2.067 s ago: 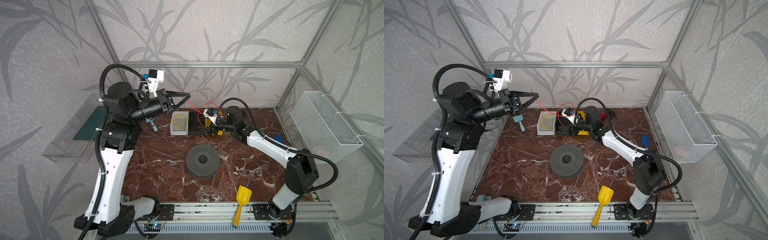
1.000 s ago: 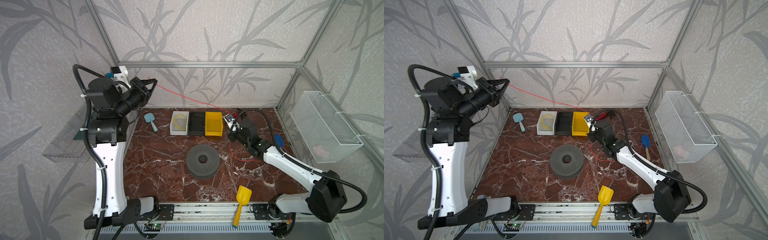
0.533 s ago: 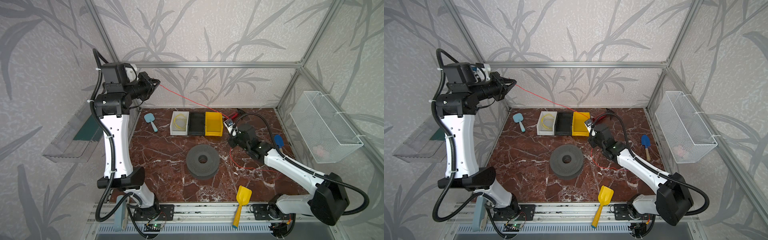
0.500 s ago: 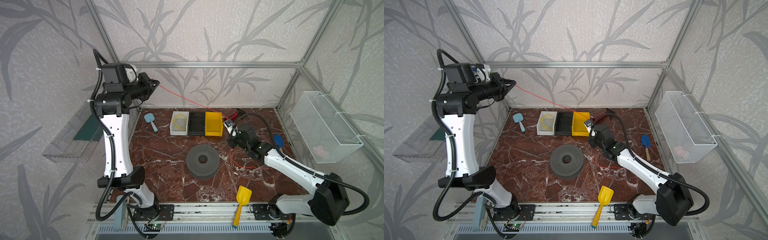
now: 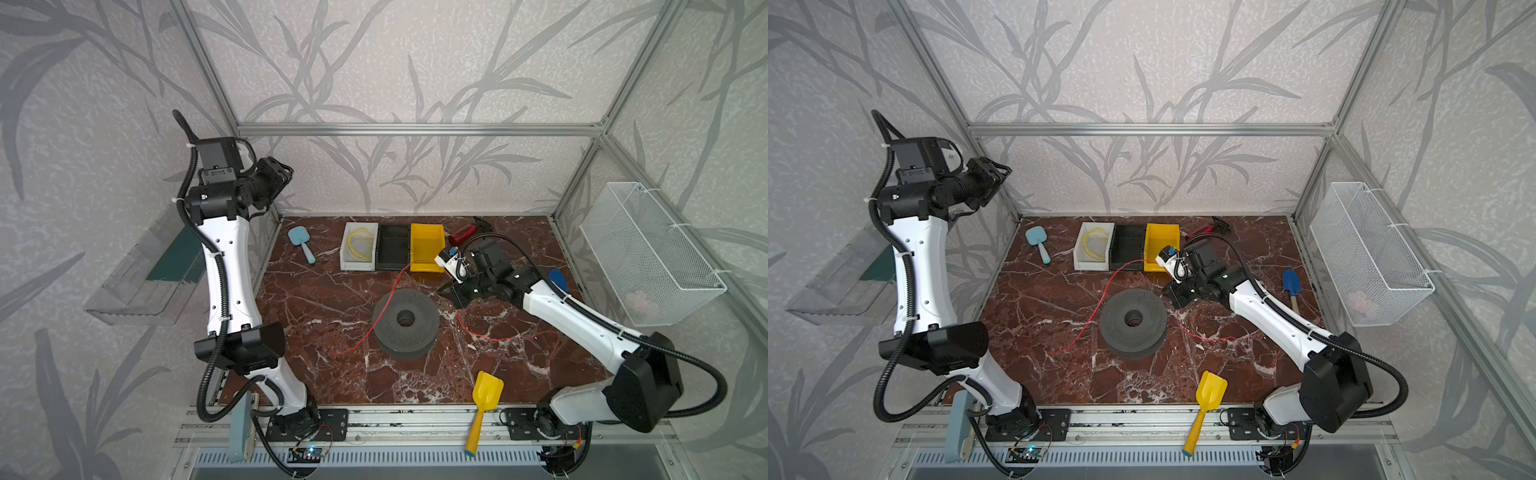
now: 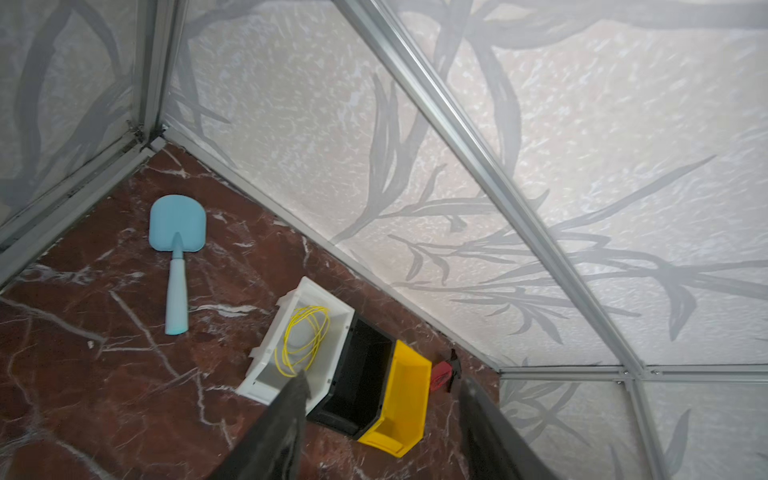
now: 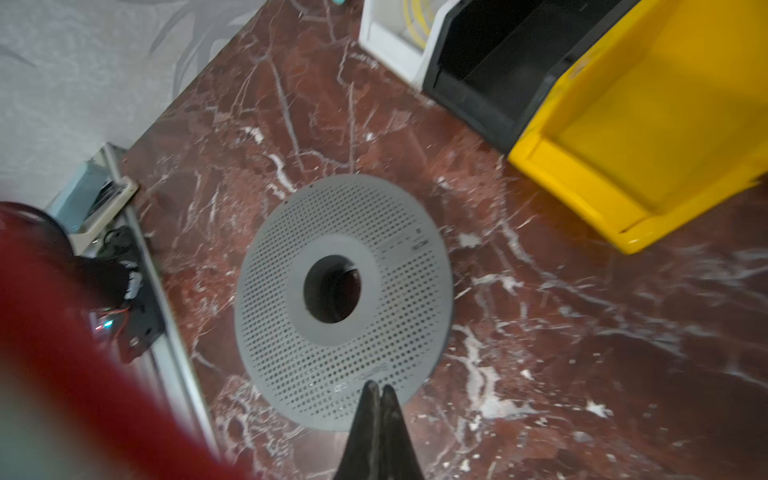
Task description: Wrap the cables
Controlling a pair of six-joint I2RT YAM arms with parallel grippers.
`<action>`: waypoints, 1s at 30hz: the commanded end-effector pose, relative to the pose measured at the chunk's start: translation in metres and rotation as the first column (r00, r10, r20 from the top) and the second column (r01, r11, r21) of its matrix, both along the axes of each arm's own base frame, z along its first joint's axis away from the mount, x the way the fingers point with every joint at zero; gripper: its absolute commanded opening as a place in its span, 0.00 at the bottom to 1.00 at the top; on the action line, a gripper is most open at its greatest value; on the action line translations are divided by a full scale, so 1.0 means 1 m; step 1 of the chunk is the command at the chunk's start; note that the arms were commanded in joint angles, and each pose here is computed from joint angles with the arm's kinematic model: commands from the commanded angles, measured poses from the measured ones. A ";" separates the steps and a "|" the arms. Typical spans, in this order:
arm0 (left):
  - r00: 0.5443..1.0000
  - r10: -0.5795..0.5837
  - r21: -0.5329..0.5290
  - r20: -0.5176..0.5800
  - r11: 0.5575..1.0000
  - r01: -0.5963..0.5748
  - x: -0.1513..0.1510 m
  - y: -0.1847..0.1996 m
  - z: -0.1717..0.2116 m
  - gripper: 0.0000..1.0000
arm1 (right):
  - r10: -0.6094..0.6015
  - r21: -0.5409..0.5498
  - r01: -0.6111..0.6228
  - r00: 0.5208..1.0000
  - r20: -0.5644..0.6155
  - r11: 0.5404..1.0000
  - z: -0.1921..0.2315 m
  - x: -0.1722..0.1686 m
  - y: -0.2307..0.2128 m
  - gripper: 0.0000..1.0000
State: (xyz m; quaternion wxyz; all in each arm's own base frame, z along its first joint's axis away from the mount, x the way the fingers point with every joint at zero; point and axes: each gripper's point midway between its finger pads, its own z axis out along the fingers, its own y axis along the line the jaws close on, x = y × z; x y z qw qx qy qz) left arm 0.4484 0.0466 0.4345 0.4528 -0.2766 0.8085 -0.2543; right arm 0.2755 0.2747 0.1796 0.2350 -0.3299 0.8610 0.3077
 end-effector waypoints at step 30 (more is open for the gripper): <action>0.800 -0.565 -0.116 0.201 0.797 0.593 -0.164 -0.232 -0.075 0.55 | 0.178 0.286 -0.044 0.868 -0.463 0.957 0.040 -0.001 0.087 0.00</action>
